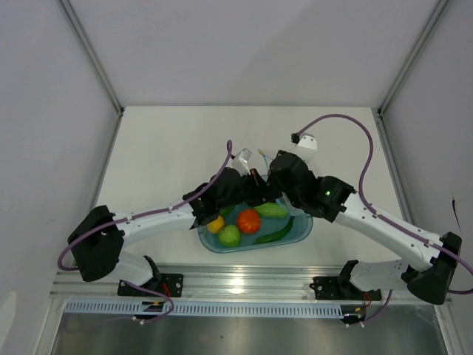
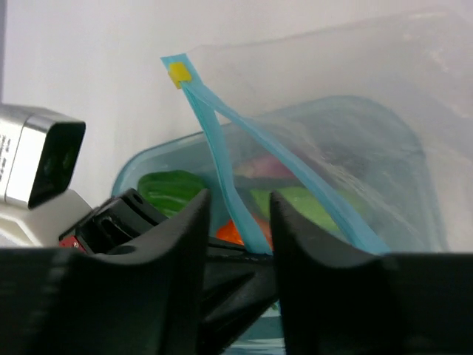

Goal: Place the food in the zip-top bag and seal the zipper
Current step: Pick up the zipper food storage bag at the center of the board, then open the zipper of the food storage bag.

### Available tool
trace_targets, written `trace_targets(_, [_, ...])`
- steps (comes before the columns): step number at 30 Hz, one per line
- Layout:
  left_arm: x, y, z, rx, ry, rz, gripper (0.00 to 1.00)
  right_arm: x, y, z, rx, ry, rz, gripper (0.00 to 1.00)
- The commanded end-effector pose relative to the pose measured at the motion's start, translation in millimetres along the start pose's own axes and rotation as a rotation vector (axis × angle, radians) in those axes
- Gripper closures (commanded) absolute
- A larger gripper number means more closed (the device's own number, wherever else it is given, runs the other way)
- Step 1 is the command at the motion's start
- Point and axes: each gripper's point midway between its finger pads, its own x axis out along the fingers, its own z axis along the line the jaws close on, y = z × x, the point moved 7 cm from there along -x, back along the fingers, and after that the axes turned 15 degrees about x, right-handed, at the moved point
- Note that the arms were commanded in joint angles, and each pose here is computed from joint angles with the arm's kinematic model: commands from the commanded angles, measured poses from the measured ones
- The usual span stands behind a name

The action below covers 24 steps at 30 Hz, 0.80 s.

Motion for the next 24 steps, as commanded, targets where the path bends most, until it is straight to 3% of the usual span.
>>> trace_targets(1, [-4.8,-1.5,2.5,0.030,0.035,0.008,0.99,-16.9,-13.1,2.3,-0.100,-0.031,0.007,0.56])
trace_targets(2, [-6.3,-0.3,2.7,0.034,0.041,0.016,0.99,-19.3,-14.1,2.0,-0.114,-0.031,0.014,0.50])
trace_targets(6, [-10.0,2.5,9.5,0.070,0.009,0.055,0.99,-40.5,-19.7,2.7,-0.188,-0.086,0.071,0.01])
trace_targets(9, [-11.3,1.4,8.7,0.101,0.002,0.071,0.99,-60.4,-24.7,5.0,-0.186,-0.171,0.052,0.01])
trace_targets(11, [-11.7,-0.4,7.3,0.117,-0.005,0.078,0.99,-81.7,-35.6,15.5,-0.095,-0.359,0.039,0.01])
trace_targets(13, [-12.8,-2.5,4.5,0.132,-0.001,0.084,0.99,-83.5,-28.0,6.3,-0.038,-0.431,0.057,0.01])
trace_targets(14, [-13.1,-2.3,4.1,0.136,0.001,0.089,0.99,-100.8,-40.4,10.3,0.033,-0.564,0.050,0.00])
trace_targets(16, [-13.7,-4.3,0.6,0.152,0.012,0.092,1.00,-107.4,-40.2,5.3,0.027,-0.644,0.070,0.01])
trace_targets(21, [-18.2,-5.9,-1.2,0.188,-0.004,0.107,0.99,-101.3,-44.5,-10.9,-0.122,-0.467,0.196,0.01])
trace_targets(24, [-21.9,-8.4,-2.3,0.220,-0.021,0.100,0.99,-97.9,-53.0,-14.3,-0.142,-0.386,0.188,0.01])
